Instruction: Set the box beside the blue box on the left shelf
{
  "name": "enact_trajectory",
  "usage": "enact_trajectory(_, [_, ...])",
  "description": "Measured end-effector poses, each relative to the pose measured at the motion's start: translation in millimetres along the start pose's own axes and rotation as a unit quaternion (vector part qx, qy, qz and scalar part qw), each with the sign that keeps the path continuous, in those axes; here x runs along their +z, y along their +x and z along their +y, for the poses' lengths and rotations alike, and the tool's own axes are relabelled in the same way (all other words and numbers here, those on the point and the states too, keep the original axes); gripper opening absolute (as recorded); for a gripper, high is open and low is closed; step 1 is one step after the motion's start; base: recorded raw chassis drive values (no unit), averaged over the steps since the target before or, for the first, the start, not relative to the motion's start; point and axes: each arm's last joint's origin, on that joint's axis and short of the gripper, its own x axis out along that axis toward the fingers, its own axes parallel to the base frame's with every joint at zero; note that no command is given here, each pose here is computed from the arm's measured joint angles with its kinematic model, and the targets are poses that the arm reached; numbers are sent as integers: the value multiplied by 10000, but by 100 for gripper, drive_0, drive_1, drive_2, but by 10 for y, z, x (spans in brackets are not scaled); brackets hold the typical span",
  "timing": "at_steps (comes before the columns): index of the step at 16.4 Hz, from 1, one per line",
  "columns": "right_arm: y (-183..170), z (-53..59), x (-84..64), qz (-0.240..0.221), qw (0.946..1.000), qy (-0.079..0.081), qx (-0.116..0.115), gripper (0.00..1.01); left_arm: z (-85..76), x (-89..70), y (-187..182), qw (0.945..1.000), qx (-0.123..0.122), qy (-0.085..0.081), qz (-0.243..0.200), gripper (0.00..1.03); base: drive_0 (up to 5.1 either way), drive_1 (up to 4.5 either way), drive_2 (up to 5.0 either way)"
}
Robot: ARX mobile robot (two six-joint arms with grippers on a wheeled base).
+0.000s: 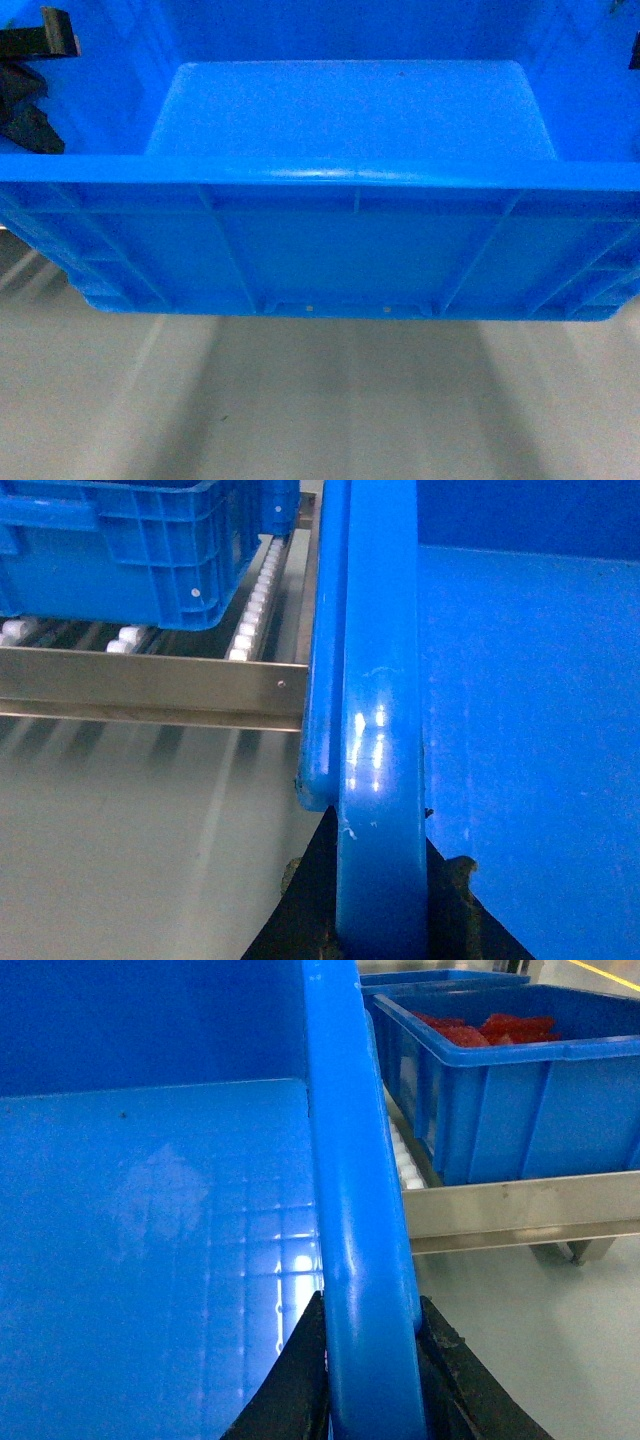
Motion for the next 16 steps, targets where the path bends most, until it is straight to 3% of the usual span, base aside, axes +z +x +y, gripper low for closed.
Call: enact_trajectory(16, [2,0,-4,13,10000,0,-2,16,0,-2,1,10000,3,4,9,8,10,438,-417])
